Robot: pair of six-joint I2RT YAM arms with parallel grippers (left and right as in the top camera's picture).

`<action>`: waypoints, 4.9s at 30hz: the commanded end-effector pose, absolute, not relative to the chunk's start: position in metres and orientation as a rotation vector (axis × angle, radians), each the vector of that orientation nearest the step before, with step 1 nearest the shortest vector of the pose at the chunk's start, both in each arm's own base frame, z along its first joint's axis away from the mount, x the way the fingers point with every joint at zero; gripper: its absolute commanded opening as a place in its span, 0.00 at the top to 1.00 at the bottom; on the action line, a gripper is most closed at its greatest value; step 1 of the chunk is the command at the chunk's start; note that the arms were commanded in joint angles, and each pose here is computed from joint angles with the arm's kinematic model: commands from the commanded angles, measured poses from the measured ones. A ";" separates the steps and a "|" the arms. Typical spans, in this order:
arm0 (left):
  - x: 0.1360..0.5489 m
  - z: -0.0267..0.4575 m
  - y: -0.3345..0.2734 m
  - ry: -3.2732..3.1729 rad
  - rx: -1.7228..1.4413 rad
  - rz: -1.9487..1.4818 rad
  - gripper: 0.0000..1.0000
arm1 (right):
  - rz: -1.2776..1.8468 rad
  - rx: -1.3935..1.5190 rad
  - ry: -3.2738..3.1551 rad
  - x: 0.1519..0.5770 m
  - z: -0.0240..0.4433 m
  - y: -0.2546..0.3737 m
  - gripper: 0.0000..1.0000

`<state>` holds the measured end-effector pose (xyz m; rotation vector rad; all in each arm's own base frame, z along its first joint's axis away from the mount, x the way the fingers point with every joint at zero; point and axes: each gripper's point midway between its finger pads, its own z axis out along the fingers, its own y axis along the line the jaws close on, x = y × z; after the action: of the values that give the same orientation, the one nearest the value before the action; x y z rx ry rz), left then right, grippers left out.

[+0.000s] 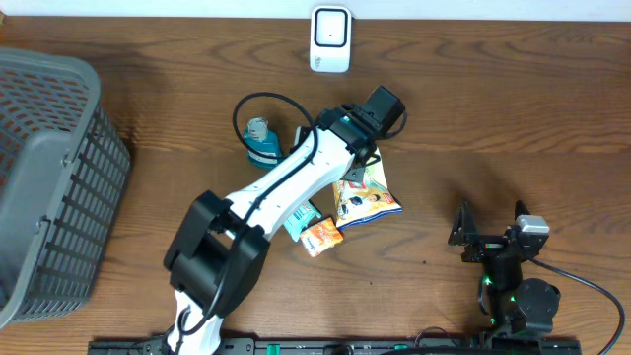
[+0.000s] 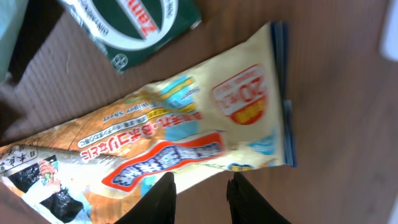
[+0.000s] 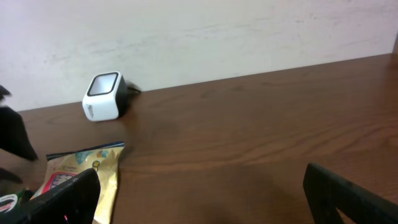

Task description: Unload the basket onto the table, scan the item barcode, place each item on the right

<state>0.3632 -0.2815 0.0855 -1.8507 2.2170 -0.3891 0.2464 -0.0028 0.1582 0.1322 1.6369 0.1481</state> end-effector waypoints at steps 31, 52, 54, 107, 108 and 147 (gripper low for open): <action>0.364 0.034 -0.334 2.624 -1.694 -0.565 0.02 | 0.142 0.120 1.638 0.246 0.158 -0.002 0.01; 0.402 0.460 -0.274 1.672 0.220 -0.458 0.02 | 0.142 0.120 1.638 0.246 0.158 -0.002 0.01; 0.393 0.484 -0.248 1.606 0.234 -0.309 0.02 | 0.142 0.120 1.638 0.246 0.158 -0.002 0.01; 0.073 0.572 0.075 0.972 -0.488 -0.121 0.02 | 1.262 0.399 1.662 0.219 0.178 0.089 0.01; 0.069 0.569 0.076 0.960 -0.490 -0.126 0.02 | 1.273 0.383 1.664 0.217 0.179 0.092 0.01; 0.049 0.478 0.089 0.806 -0.583 -0.007 0.02 | 0.728 -0.349 2.711 0.217 0.142 0.186 0.01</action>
<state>0.0470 0.0874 0.4832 -0.5686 0.8012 -0.0211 0.2165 0.1639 0.1649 -0.1595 2.6311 0.7931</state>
